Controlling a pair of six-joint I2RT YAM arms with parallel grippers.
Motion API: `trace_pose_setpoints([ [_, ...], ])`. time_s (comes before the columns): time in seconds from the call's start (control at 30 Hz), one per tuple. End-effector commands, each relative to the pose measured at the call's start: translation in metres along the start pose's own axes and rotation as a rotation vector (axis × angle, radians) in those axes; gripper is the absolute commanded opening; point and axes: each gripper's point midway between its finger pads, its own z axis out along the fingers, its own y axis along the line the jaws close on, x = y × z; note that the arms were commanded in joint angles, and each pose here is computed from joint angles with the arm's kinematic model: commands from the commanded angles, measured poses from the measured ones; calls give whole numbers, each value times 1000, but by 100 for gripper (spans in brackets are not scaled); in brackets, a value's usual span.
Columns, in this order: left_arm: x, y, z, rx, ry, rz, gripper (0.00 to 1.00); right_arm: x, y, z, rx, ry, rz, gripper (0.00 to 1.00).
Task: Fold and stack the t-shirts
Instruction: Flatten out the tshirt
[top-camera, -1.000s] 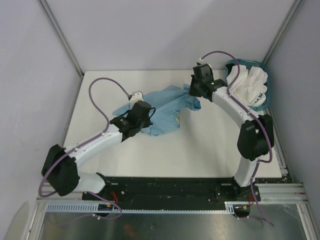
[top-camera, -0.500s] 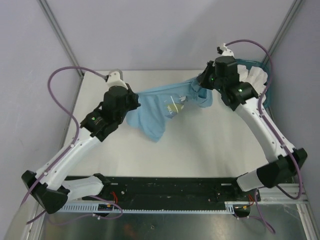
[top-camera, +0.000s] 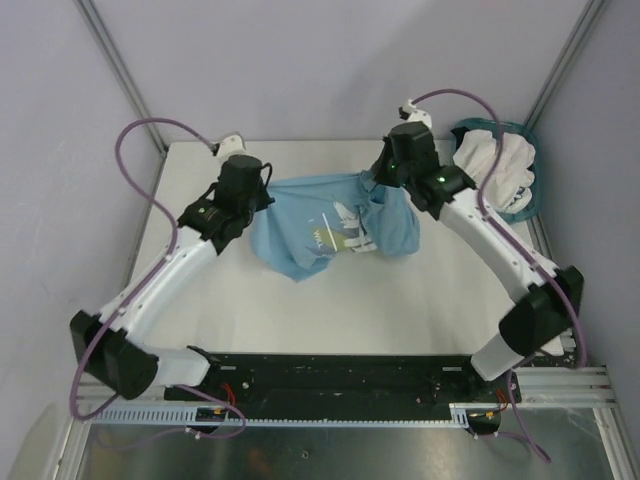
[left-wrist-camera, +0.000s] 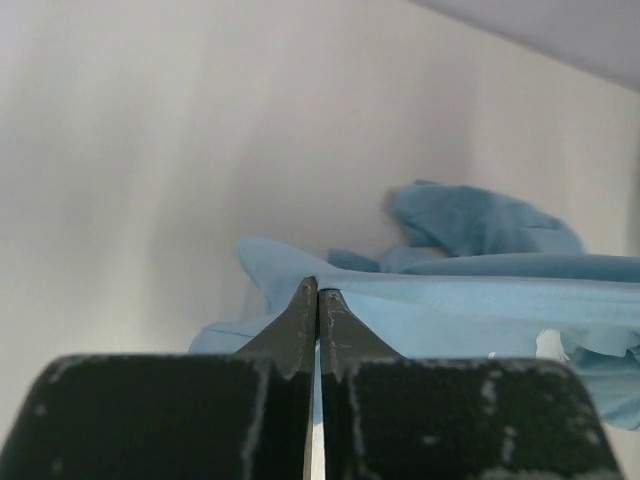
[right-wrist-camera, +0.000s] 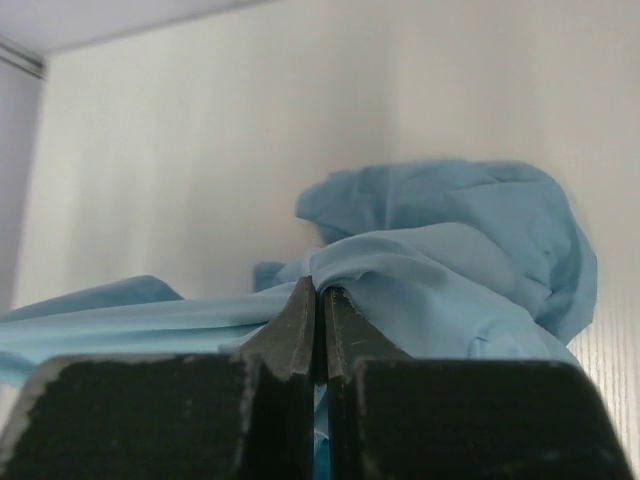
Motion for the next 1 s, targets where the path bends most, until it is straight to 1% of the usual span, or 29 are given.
trace_pose_setpoints([
  [0.0,-6,16,29,-132,-13,18,0,-10,-22,43,88,-63,-23,0],
  [0.1,-34,4,49,-138,-58,36,0,-47,-25,64,95,-129,-24,0],
  [0.2,-93,-20,66,-84,-143,13,0,-114,-15,67,68,-241,-3,0],
  [0.27,-143,-36,65,-14,-215,-20,0,-167,-3,54,39,-342,9,0],
  [0.33,-199,-48,47,63,-317,-58,0,-222,12,26,0,-477,20,0],
  [0.43,-277,-59,-2,157,-495,-88,0,-285,28,-40,-58,-693,45,0],
  [0.47,-297,-61,-21,181,-551,-93,0,-299,31,-63,-79,-753,55,0],
  [0.5,-312,-62,-36,198,-596,-92,0,-304,32,-76,-91,-788,60,0],
  [0.57,-328,-57,-54,197,-648,-89,0,-301,30,-91,-102,-825,59,0],
  [0.6,-327,-52,-56,182,-648,-88,0,-290,24,-87,-85,-808,52,0],
  [0.67,-310,-38,-44,137,-598,-90,0,-259,8,-71,-44,-730,49,0],
  [0.73,-272,-23,-21,92,-499,-93,0,-217,-14,-46,1,-616,60,0],
  [0.77,-246,-14,-8,67,-436,-104,0,-190,-26,-32,17,-549,71,0],
  [0.83,-181,9,20,0,-294,-125,0,-131,-48,-8,44,-409,84,0],
  [0.97,-32,62,56,-130,0,-172,0,3,-87,31,114,-81,103,0],
])
